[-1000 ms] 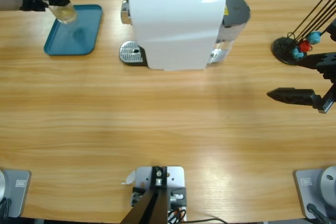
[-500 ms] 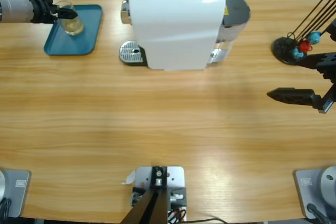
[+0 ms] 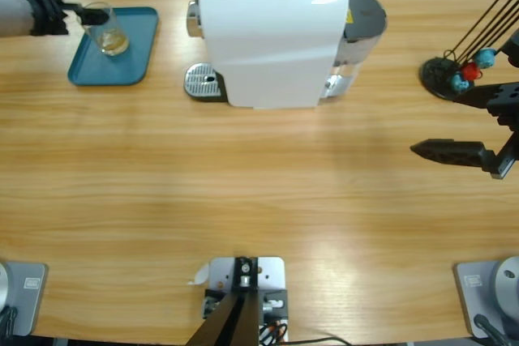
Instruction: Pour coffee
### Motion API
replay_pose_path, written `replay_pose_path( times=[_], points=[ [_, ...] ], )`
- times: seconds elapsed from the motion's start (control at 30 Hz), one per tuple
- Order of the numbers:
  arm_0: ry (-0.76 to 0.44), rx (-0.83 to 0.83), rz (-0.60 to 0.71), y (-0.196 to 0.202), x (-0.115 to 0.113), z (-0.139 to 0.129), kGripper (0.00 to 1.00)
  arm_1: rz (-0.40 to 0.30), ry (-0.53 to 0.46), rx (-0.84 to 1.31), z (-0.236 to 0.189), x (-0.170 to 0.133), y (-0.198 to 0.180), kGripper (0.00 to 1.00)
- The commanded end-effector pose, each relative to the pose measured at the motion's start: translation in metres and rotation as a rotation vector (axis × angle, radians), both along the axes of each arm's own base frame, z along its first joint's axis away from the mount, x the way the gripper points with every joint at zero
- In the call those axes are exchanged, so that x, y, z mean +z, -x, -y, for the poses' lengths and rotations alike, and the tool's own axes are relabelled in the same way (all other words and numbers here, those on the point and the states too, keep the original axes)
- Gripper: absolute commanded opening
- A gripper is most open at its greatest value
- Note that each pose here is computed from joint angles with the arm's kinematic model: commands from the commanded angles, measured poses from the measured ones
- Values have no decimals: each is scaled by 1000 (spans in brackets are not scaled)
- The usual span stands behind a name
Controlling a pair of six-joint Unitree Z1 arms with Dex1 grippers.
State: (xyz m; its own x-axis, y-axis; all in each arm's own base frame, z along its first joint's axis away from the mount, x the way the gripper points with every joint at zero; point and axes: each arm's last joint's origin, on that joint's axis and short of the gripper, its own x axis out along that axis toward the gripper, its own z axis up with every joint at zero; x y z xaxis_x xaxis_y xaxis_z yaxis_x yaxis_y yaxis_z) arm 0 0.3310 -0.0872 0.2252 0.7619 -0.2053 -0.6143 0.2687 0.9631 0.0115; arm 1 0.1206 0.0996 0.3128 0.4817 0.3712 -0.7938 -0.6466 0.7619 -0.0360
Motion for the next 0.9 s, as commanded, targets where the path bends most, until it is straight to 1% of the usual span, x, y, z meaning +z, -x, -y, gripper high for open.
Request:
replay_pose_path(
  times=[0.03,0.1,0.17,0.3,0.37,0.43,0.5,0.6,0.7,0.77,0.83,0.9],
  points=[
    [72,-123,151,97,65,8,996,12,1,7,4,-2,7,1000],
    [82,-172,124,132,79,8,996,16,8,-19,7,-1,9,1000],
    [92,-274,79,165,85,11,996,31,2,-54,14,4,15,1000],
    [167,-543,-94,206,77,21,996,58,-24,-79,24,12,26,1000],
    [236,-672,-140,221,74,23,996,69,-15,-86,28,13,29,1000],
    [252,-745,-135,232,72,22,996,71,-9,-86,29,14,29,1000],
    [235,-757,-122,237,67,18,996,64,1,-80,26,13,27,1000],
    [176,-777,-75,240,60,14,996,62,1,-71,25,12,26,1000],
    [94,-700,-57,243,48,4,996,74,-7,-70,27,13,29,1000],
    [72,-676,-60,246,42,0,996,92,-21,-72,29,13,31,1000],
    [61,-656,-42,249,41,-4,1000,95,-22,-72,30,13,32,1000],
    [32,-603,-16,250,39,-9,1000,88,-15,-74,28,12,30,1000]
  ],
)
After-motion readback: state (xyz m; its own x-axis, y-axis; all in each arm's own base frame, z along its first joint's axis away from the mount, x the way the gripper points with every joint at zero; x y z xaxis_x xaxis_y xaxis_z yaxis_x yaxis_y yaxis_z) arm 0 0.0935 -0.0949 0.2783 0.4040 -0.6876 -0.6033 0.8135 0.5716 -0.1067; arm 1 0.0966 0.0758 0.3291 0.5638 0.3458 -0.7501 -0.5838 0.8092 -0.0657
